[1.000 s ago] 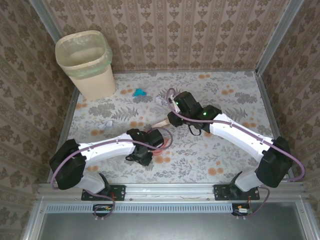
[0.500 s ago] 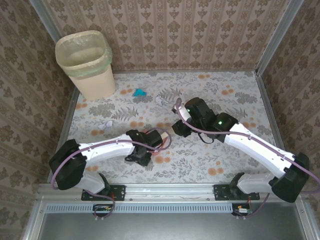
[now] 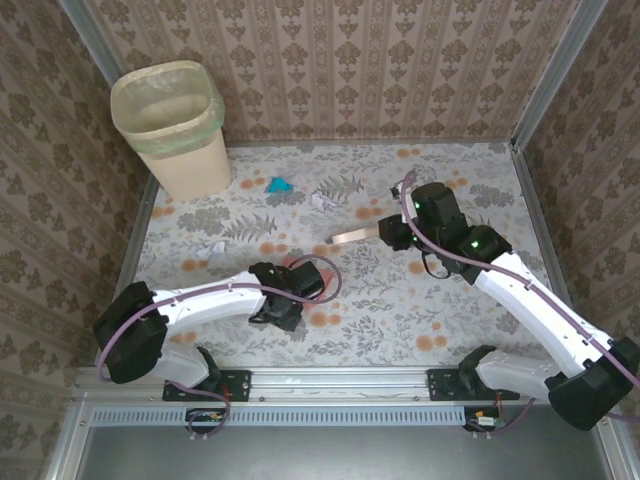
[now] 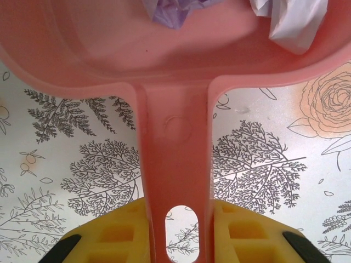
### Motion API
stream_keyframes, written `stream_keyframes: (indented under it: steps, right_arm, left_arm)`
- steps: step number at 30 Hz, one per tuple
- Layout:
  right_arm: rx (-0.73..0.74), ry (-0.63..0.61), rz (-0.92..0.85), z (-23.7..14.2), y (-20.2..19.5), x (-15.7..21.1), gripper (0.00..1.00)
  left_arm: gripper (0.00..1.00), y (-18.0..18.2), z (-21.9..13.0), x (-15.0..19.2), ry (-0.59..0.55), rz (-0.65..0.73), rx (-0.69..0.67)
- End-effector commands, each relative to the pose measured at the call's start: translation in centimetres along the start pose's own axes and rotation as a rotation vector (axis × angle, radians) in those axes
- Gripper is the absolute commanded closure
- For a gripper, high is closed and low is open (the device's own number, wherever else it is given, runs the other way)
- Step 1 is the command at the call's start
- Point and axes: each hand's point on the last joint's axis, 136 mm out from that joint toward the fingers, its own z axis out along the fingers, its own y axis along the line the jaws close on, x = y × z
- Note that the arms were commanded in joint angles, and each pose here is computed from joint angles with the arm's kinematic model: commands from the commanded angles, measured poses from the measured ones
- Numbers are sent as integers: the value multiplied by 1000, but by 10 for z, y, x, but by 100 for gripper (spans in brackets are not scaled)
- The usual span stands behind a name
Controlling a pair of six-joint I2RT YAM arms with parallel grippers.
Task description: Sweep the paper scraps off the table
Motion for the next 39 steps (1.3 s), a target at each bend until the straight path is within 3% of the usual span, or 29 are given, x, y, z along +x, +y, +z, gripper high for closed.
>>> stream_keyframes:
  steps: [1,10,23,32,39]
  right_arm:
    - [46,-128,128,-10,-19,-23,100]
    - [80,-190,219,-13,-42,-25,100]
    - [17,-204,274,-10,-35,-29,100]
    - [-43,-175,260,-5,-24,-28,100]
    - [-159,-125,217,4,-3,-25,100]
  left_arm:
    - [100,4,-4,-2,-41,-12,-17]
    - [100,8,-44,-13,-141,-45,9]
    - [100,57,-143,-30,-264,-114,-66]
    - [100,117,-216,-71,-323,-250,-51]
    - [100,156,-250,-126,-380,-364,11]
